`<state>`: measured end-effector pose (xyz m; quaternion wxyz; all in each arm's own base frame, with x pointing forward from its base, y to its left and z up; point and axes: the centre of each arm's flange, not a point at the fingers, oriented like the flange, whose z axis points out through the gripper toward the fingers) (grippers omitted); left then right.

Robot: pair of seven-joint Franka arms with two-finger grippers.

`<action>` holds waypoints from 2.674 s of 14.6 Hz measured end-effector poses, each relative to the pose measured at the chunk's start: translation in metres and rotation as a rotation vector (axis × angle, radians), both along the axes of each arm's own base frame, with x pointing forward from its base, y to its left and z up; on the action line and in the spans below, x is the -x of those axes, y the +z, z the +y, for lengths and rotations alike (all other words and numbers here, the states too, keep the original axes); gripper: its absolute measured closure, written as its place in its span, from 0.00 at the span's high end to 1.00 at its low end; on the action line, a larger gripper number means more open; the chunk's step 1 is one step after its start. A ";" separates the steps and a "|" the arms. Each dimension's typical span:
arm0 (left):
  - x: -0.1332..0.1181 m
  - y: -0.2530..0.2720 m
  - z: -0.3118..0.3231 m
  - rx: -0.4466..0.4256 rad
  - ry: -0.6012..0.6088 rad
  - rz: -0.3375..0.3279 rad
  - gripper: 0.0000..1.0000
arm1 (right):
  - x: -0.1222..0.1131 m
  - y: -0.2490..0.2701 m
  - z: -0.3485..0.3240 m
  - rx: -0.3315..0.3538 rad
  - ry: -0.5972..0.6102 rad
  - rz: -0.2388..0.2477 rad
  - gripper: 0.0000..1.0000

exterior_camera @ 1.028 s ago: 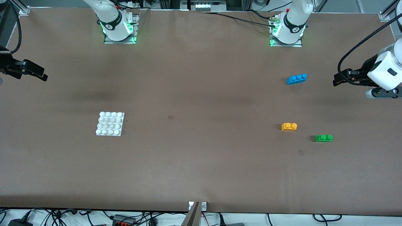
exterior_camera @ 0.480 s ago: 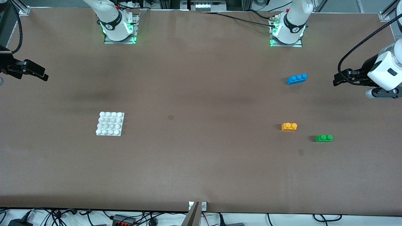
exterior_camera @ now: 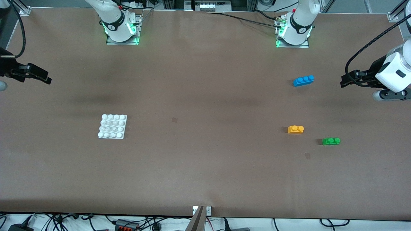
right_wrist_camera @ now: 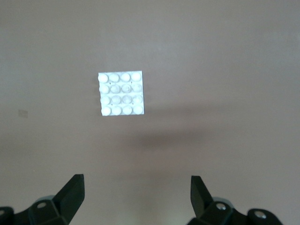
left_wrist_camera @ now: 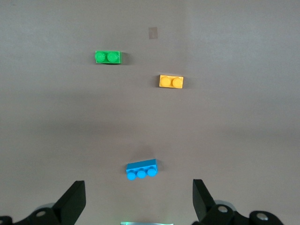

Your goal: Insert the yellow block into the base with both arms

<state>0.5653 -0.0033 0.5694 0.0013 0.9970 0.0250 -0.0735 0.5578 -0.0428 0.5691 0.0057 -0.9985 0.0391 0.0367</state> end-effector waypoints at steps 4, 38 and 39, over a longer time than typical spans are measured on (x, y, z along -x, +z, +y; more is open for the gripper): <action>0.000 0.000 0.000 0.000 0.001 0.000 1.00 | -0.011 -0.036 -0.003 -0.004 -0.006 0.080 1.00; 0.000 -0.001 0.001 0.000 0.002 0.002 1.00 | -0.050 -0.374 0.089 0.014 -0.056 -0.037 0.72; 0.000 -0.001 0.001 0.000 0.002 0.002 1.00 | -0.050 -0.374 0.089 0.014 -0.056 -0.037 0.72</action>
